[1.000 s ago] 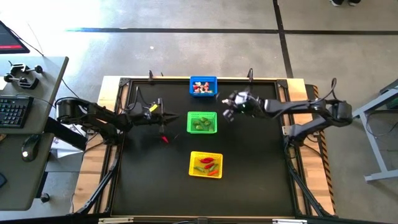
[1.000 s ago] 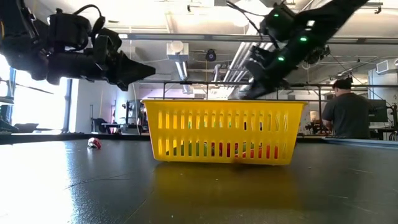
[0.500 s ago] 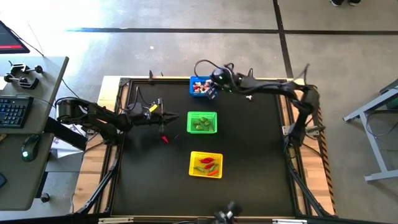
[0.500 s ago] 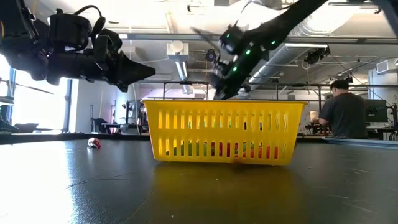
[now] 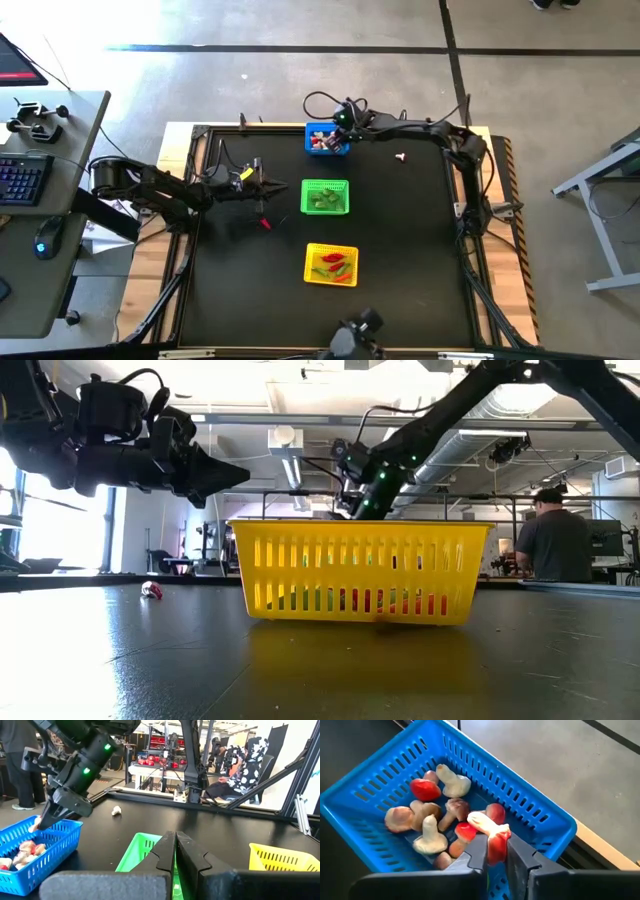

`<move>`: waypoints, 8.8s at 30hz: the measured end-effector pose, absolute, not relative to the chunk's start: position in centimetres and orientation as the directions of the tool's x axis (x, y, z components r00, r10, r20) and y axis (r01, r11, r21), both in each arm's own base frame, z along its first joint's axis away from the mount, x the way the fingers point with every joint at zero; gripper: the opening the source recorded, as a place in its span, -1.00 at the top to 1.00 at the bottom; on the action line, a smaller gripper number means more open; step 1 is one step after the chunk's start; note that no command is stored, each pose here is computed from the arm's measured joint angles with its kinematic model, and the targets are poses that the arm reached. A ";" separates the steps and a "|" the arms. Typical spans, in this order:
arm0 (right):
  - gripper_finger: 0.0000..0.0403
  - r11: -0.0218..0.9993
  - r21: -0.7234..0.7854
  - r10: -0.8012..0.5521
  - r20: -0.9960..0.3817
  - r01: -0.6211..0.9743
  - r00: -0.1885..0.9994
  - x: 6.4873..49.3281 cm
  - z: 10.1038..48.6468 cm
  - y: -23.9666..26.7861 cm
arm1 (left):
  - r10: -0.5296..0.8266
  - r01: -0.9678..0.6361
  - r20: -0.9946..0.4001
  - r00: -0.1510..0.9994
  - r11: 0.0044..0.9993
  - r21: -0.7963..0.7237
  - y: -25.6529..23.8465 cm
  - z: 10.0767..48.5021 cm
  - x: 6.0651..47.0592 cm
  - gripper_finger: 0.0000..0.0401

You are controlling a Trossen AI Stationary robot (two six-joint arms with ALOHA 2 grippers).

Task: Sort produce into baskets
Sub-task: Put the red mushroom into the blue bin, then put the red chili pepper into the yellow bin, then put the brown mushroom into the blue bin, then return to Home Position

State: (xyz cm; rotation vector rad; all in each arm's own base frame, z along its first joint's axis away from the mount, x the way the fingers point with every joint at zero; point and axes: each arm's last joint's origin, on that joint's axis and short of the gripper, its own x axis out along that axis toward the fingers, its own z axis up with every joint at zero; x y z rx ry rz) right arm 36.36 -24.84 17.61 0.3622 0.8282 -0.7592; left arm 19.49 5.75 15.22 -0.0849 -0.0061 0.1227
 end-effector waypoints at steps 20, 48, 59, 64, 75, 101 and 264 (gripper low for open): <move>0.36 0.770 0.000 -0.415 -0.759 0.638 0.502 36.1 18.0 -25.1 | 0.013 -0.028 -0.123 0.992 0.993 -0.114 5.6 14.7 19.9 1.00; 1.00 0.833 0.017 -0.494 -0.427 0.553 0.758 26.0 18.7 -11.5 | -0.040 0.210 -0.928 0.371 0.977 0.041 1.2 18.9 23.1 0.67; 1.00 0.847 0.005 -0.489 -0.382 0.531 0.784 23.7 19.4 -9.0 | 0.073 0.276 -0.987 0.145 0.955 0.111 0.8 15.1 23.7 0.25; 1.00 0.851 -0.013 -0.488 -0.389 0.525 0.781 23.6 19.3 -9.0 | 0.078 0.283 -0.989 0.127 0.953 0.112 0.9 14.4 24.0 0.34; 1.00 0.851 -0.018 -0.488 -0.394 0.524 0.779 23.6 19.3 -9.0 | 0.026 0.256 -0.988 0.155 0.964 0.066 0.7 15.0 24.7 0.95; 1.00 0.846 0.003 -0.482 -0.421 0.533 0.768 23.5 19.0 -8.9 | -0.665 0.351 -0.551 0.504 0.741 -0.573 -4.2 20.1 37.6 0.96; 1.00 0.973 0.009 -0.229 -0.038 0.229 0.973 10.8 16.5 -4.6 | 0.291 -0.273 0.158 0.944 0.954 -0.126 7.0 18.3 11.2 1.00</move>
